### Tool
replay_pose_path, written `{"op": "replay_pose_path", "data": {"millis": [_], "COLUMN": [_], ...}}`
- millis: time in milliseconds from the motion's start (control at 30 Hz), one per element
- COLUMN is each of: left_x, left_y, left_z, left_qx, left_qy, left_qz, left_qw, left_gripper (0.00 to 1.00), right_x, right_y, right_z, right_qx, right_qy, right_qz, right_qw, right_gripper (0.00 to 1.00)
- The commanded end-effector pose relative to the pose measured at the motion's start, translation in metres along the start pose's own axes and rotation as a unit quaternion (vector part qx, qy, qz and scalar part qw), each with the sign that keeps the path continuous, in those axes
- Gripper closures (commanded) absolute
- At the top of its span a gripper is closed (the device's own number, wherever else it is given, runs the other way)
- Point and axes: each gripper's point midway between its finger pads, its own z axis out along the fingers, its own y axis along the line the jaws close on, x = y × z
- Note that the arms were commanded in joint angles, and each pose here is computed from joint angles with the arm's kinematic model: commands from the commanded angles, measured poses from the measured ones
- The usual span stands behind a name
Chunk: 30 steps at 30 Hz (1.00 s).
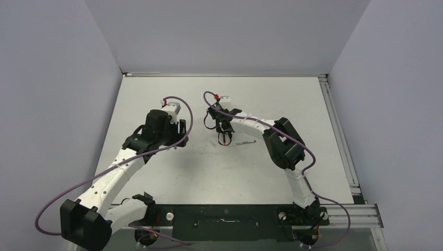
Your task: Insert the pens into the pen caps
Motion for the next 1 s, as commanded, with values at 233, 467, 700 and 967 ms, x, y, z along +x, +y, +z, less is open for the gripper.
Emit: {"op": "replay_pose_path", "data": {"millis": [233,467,700,967], "left_x": [-0.014,-0.015,-0.016,-0.019], "left_y": [-0.003,-0.004,-0.012,-0.042], "left_z": [-0.002,-0.003,-0.006,-0.01], "left_qx": [0.004,0.006,0.029,0.11], "left_qy": [-0.027,-0.031,-0.036,-0.04], "left_qz": [0.001,0.001,0.002,-0.018], "left_qw": [1.0,1.0,0.999,0.993], "left_gripper": [0.41,0.4,0.4,0.4], "right_x": [0.0,-0.036,-0.06,-0.076], "right_y": [0.007,0.013,0.007,-0.001], "right_z": [0.013,-0.01,-0.046,-0.104], "right_qx": [-0.01,-0.032,-0.051,-0.101], "right_qy": [0.009,-0.032,-0.075,-0.116], "right_qz": [0.009,0.024,0.043,0.065], "right_qw": [1.0,0.999,0.995,0.986], "right_gripper": [0.95,0.95,0.95,0.95]}}
